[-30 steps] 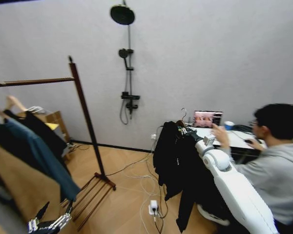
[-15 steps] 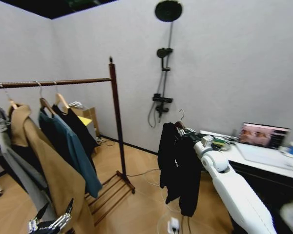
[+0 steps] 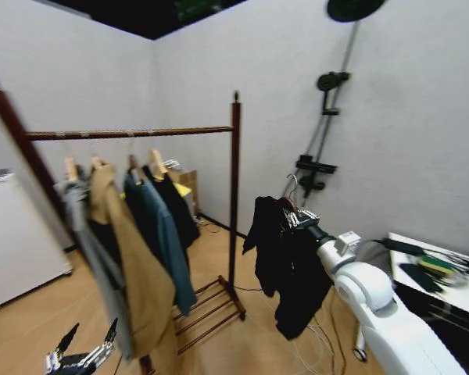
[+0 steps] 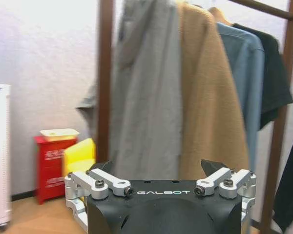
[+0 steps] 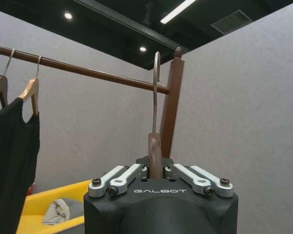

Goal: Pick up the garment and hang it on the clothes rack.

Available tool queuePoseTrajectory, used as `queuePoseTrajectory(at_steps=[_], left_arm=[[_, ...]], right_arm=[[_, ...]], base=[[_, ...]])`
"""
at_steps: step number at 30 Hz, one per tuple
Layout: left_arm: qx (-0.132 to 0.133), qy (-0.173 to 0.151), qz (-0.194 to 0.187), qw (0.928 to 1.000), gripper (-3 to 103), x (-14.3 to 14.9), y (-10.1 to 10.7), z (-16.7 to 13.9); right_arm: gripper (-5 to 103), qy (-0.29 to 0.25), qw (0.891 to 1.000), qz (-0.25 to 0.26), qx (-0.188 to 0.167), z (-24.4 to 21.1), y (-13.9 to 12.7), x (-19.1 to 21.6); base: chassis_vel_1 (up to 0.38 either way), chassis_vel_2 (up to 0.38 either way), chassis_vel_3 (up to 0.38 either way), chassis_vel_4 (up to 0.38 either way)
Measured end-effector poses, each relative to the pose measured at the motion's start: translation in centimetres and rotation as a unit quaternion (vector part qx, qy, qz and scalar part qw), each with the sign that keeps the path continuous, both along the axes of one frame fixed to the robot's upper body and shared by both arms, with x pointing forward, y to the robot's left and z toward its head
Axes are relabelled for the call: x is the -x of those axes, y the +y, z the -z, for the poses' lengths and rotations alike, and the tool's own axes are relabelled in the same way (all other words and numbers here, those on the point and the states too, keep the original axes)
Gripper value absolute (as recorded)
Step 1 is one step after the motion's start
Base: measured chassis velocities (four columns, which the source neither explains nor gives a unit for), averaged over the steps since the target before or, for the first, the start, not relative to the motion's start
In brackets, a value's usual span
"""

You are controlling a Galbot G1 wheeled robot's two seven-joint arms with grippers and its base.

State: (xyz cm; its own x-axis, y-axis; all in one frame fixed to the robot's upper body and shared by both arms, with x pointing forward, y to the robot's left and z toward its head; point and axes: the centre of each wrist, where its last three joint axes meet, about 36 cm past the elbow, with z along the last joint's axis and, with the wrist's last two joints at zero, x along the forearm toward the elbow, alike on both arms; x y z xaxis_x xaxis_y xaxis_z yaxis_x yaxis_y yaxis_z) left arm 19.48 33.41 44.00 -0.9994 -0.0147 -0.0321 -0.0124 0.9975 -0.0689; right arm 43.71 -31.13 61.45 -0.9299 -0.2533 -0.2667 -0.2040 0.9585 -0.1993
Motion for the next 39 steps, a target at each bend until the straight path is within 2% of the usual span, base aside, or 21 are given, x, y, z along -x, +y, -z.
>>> queuePoseTrajectory(at_steps=[6,11,25,39], left_arm=[[0.000,0.000,0.000,1.0000,100,0.0,0.0,0.0],[0.000,0.000,0.000,1.0000,100,0.0,0.0,0.0],[0.000,0.000,0.000,1.0000,100,0.0,0.0,0.0],[0.000,0.000,0.000,1.0000,100,0.0,0.0,0.0]], right_arm=[[10,0.015,1.000,0.015,-0.002,1.1,-1.1,-2.2],[10,0.020,1.000,0.021,0.002,2.1,-1.2,-2.3],[10,-0.012,0.999,-0.034,0.012,0.9,0.1,-0.9],[10,-0.012,0.999,-0.040,0.015,0.9,0.0,-0.5]], base=[[0.096,0.119,0.155,0.114],[0.058,0.106,0.144,0.081],[-0.015,0.021,0.020,-0.015],[-0.060,0.085,0.094,-0.060]])
